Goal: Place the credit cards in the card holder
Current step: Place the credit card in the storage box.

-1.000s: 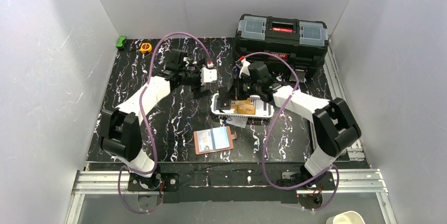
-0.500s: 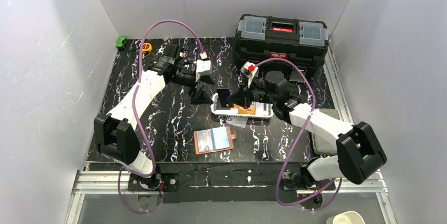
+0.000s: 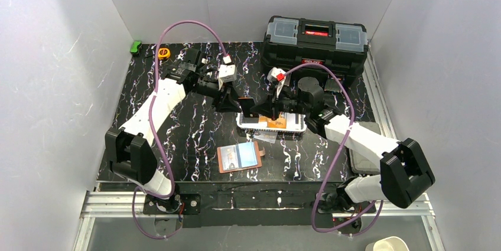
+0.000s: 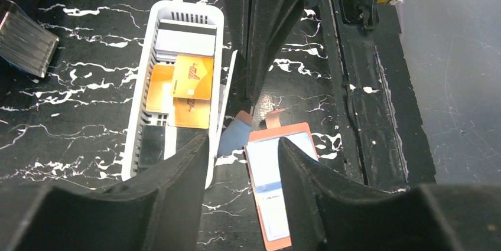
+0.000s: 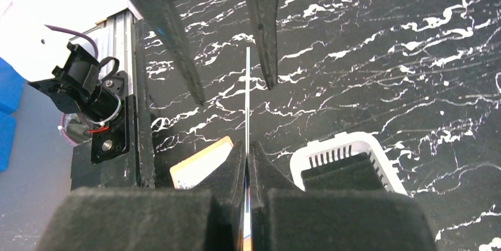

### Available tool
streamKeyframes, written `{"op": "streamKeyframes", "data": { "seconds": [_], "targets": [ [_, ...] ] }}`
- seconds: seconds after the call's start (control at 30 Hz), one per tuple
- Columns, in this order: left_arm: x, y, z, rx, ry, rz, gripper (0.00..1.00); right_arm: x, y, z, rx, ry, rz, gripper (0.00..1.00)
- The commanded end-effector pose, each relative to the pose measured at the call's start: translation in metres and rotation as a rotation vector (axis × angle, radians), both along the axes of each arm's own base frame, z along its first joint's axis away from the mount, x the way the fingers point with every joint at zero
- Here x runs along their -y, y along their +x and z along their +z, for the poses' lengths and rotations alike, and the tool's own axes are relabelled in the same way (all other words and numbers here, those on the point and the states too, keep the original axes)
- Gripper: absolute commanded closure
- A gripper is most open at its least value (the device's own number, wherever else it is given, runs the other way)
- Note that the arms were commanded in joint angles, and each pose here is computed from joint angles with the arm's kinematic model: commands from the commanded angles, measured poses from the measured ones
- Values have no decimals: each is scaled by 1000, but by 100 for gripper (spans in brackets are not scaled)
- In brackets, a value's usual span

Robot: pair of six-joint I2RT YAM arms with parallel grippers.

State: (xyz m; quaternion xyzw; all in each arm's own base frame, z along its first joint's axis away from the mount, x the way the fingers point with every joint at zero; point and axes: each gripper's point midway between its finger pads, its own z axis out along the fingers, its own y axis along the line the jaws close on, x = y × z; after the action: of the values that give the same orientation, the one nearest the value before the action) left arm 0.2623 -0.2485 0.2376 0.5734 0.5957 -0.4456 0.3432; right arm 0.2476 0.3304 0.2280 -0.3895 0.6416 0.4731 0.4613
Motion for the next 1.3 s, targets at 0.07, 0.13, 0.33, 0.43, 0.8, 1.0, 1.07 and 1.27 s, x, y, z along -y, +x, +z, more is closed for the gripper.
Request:
{"op": "streamKeyframes", "data": {
  "seconds": [0.07,0.13,0.33,0.43,0.8,1.0,1.07,1.27],
  "targets": [
    [10,4,21,9,-66,-24,69,-11,2,31,89,44,50,99],
    [12,5,22,6,-70,-25,81,-13,2,31,85,43,56,99],
    [12,6,21,-6,-59,-13,100,-16,6,27,72,31,59,97],
    [11,4,21,-16,-58,-10,100,-15,7,25,63,26,51,84],
    [9,-15,34,-95,-79,-37,100,15,-12,32,29,112,142,66],
    [9,-27,44,-142,-95,-53,100,12,-20,52,41,177,208,67],
    [9,-29,44,-144,-93,-55,100,10,-22,59,35,197,230,69],
    [8,-32,48,-145,-96,-58,100,7,-26,66,-9,213,265,96]
  ]
}}
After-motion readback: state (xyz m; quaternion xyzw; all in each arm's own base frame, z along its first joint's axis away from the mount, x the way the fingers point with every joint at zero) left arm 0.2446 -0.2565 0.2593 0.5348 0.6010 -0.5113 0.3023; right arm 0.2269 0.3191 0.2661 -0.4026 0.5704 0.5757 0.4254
